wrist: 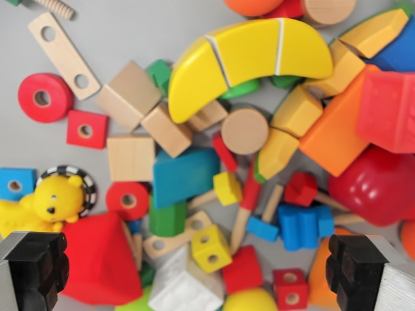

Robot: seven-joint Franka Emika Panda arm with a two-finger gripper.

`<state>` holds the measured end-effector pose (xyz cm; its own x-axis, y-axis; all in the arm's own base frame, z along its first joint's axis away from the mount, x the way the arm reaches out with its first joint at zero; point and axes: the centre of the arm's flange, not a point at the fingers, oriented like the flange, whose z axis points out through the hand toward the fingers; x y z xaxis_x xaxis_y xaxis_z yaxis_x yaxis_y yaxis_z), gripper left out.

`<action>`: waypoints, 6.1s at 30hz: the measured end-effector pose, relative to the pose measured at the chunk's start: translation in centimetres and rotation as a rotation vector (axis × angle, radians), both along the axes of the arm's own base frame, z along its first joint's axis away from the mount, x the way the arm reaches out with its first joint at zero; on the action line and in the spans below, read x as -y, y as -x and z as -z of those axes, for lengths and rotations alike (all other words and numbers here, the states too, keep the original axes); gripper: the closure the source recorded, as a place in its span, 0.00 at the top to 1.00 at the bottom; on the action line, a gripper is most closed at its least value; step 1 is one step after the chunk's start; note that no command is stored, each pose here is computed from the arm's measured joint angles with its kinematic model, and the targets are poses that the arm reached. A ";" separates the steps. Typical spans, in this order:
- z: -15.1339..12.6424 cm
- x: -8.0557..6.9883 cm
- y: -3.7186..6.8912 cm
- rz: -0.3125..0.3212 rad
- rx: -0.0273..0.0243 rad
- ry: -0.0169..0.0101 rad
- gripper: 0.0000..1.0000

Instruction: Pick an object from the bin

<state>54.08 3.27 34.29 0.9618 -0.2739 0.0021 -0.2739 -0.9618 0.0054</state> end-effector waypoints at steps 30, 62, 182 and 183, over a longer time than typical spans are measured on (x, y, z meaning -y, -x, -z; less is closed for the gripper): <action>5.0 -4.8 1.8 -0.349 -0.0036 -0.0048 1.00; 10.6 -10.2 3.8 -0.749 -0.0072 -0.0082 1.00; 16.3 -13.5 4.3 -0.981 0.0185 0.0008 0.00; 16.1 -13.5 4.3 -0.980 0.0183 0.0006 0.00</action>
